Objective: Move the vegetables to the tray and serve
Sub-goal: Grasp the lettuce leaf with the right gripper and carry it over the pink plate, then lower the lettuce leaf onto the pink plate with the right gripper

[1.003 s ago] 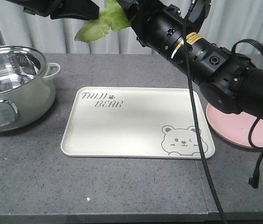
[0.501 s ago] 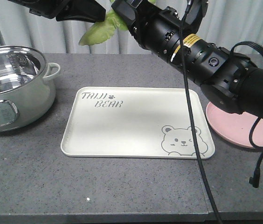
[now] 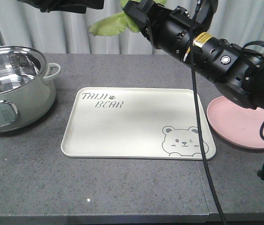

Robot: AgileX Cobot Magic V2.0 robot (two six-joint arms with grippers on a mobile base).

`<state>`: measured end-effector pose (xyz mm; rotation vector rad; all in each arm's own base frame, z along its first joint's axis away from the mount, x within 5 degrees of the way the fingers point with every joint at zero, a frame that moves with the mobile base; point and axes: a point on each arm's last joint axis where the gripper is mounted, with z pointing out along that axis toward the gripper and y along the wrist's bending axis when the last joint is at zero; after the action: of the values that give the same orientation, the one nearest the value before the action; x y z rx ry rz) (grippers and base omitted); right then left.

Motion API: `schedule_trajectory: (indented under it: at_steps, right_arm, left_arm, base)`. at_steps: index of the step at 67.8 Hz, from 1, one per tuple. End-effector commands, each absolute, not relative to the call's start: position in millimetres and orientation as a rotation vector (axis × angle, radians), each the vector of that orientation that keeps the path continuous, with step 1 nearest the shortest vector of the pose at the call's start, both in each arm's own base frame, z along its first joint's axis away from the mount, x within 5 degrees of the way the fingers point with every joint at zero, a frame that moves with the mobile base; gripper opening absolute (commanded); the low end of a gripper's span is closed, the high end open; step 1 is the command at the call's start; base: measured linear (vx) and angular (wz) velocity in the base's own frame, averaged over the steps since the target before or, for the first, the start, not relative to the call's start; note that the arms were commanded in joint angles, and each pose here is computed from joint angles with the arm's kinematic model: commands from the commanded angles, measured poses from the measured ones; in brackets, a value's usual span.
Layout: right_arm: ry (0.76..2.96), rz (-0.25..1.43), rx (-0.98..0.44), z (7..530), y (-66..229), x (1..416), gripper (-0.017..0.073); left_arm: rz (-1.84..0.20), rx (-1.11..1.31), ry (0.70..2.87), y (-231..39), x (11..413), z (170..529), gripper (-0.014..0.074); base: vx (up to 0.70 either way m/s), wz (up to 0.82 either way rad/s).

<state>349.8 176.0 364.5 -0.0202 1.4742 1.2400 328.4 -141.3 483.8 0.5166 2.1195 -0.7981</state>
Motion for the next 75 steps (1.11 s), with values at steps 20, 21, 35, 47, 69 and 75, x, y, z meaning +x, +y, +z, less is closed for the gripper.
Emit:
schedule_trajectory:
  at_steps: [20, 21, 35, 47, 69, 75]
  right_arm:
    - [1.578, 0.991, -0.175, 399.5, 72.5, 343.2, -0.0003]
    - [1.596, 0.979, -0.174, 398.1, 67.8, 343.5, -0.0003]
    - [1.864, 0.804, -0.162, 374.5, 8.4, 341.2, -0.0002]
    - [1.894, 0.784, -0.072, 361.3, -25.3, 344.6, 0.0001]
    - [2.005, 0.91, -0.046, 309.9, -47.5, 366.1, 0.0007]
    - [2.03, 0.949, -0.051, 297.3, -47.8, 370.8, 0.0008]
  left_arm:
    - [-0.476, 0.517, 2.058, -113.2, 298.4, 515.9, 0.0478]
    - [-0.463, 0.52, 2.065, -112.5, 298.4, 515.1, 0.0476]
    - [-0.32, 0.46, 2.115, -101.8, 302.2, 511.1, 0.0449]
    - [-0.261, 0.467, 2.165, -99.6, 308.3, 502.8, 0.0444]
    - [-0.195, 0.478, 2.28, -100.1, 325.7, 473.2, 0.0444]
    - [-0.189, 0.479, 2.289, -100.2, 327.4, 468.9, 0.0444]
  base:
    - [0.0, 0.0]
    - [0.0, 0.0]
    - [0.0, 0.0]
    - [0.0, 0.0]
    - [0.0, 0.0]
    - [0.0, 0.0]
